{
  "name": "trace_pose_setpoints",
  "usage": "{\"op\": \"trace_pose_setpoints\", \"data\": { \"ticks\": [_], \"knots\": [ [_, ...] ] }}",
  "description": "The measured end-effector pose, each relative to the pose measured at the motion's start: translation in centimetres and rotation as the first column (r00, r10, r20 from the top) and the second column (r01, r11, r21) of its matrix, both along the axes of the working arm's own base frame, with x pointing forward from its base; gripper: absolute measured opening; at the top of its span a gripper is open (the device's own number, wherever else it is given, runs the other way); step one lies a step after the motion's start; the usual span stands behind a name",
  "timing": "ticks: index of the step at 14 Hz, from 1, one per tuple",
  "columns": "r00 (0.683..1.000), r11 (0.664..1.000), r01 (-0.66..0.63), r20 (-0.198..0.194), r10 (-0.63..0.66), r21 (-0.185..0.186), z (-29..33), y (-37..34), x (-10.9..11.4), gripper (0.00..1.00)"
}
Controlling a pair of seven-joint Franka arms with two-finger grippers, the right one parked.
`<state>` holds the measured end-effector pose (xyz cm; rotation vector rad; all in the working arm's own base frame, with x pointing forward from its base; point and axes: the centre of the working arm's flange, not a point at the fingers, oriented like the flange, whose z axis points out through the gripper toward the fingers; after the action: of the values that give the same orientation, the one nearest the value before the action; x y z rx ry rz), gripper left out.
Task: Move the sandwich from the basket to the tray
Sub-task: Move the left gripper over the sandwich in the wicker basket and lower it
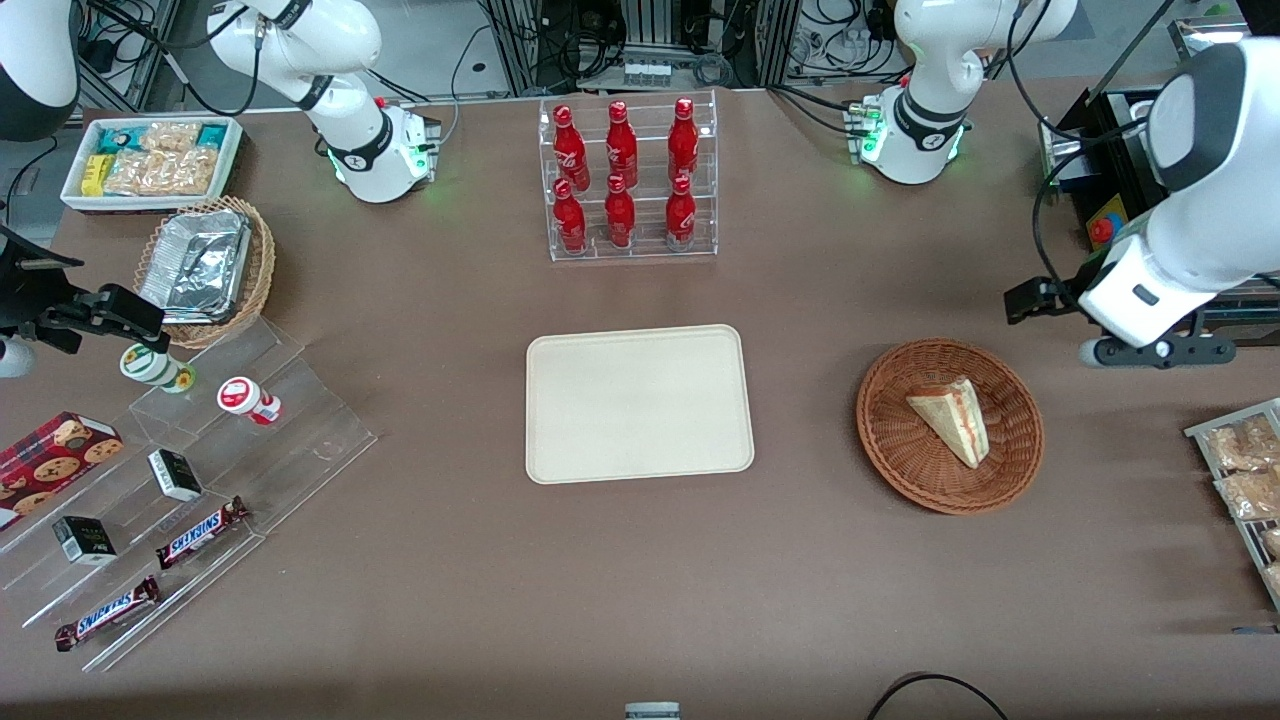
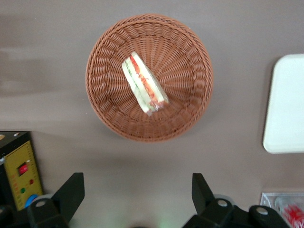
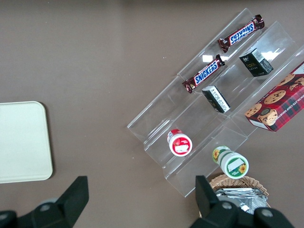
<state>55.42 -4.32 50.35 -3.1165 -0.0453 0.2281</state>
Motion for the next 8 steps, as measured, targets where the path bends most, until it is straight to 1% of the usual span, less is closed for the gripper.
{"op": "trace_pose_setpoints", "data": {
  "ticks": [5,6,8],
  "knots": [
    [0.99,0.991,-0.137,0.036,0.136,0.012,-6.9,0.4,-0.6,1.0],
    [0.983,0.984,-0.179,0.048,0.178,0.013,-8.0,0.6,-0.7,1.0],
    [0.958,0.961,-0.276,0.076,0.275,0.013,-10.3,0.7,-0.9,1.0]
  ]
}}
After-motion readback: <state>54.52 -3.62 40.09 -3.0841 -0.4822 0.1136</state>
